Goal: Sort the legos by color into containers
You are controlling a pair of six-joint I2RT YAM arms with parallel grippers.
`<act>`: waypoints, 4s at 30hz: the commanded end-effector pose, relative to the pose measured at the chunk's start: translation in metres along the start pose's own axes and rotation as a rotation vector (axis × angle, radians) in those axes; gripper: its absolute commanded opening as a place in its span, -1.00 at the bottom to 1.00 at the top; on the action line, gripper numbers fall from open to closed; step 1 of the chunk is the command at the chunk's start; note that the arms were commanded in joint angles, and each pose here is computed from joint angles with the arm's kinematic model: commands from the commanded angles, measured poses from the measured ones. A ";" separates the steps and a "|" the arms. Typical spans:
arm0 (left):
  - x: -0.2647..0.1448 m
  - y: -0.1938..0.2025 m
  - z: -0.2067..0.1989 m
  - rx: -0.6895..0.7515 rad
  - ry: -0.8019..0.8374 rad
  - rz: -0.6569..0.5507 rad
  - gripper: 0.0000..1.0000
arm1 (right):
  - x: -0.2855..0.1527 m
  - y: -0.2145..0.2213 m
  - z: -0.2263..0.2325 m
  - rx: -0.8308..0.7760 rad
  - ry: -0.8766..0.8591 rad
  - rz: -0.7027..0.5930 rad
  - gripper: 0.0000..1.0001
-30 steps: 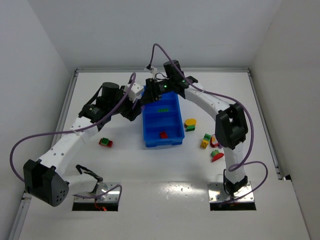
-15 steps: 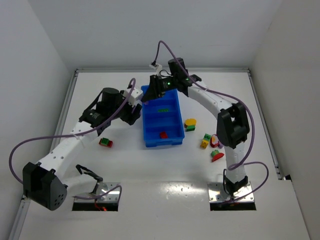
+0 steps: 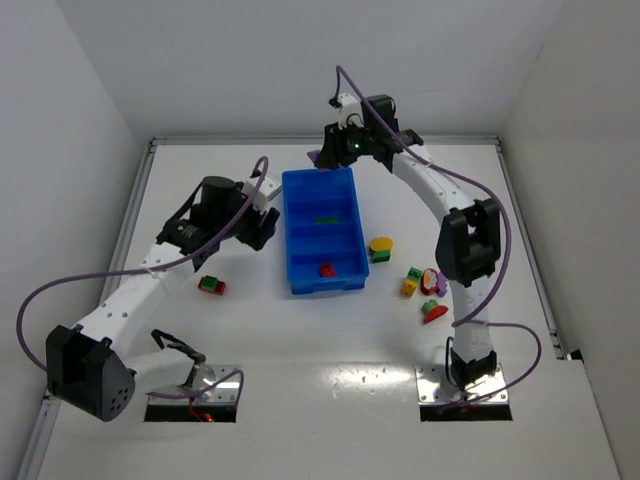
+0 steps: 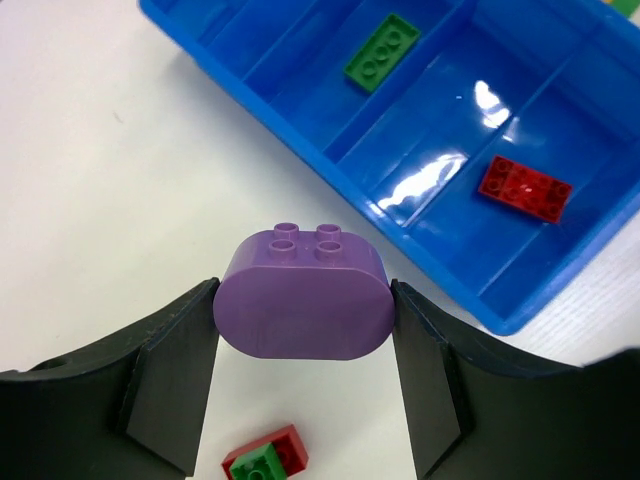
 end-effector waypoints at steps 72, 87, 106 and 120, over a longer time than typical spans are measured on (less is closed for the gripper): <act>0.196 -0.102 0.036 -0.304 0.030 0.127 -0.57 | -0.191 -0.027 -0.079 -0.036 0.649 -0.082 0.57; 0.209 -0.077 0.036 -0.282 0.019 0.187 -0.57 | -0.189 -0.021 -0.092 -0.014 0.643 -0.068 0.57; 0.209 -0.077 0.036 -0.282 0.019 0.187 -0.57 | -0.183 -0.015 -0.093 -0.007 0.622 -0.053 0.59; 0.209 -0.077 0.037 -0.282 0.010 0.188 -0.57 | -0.183 -0.012 -0.091 0.002 0.612 -0.056 0.59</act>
Point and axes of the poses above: each gripper's point midway between its finger pads, its own x axis out along the fingers, its own z axis along the line the jaws close on, y = z × x, the point moved 3 cm from there along -x, back along the fingers
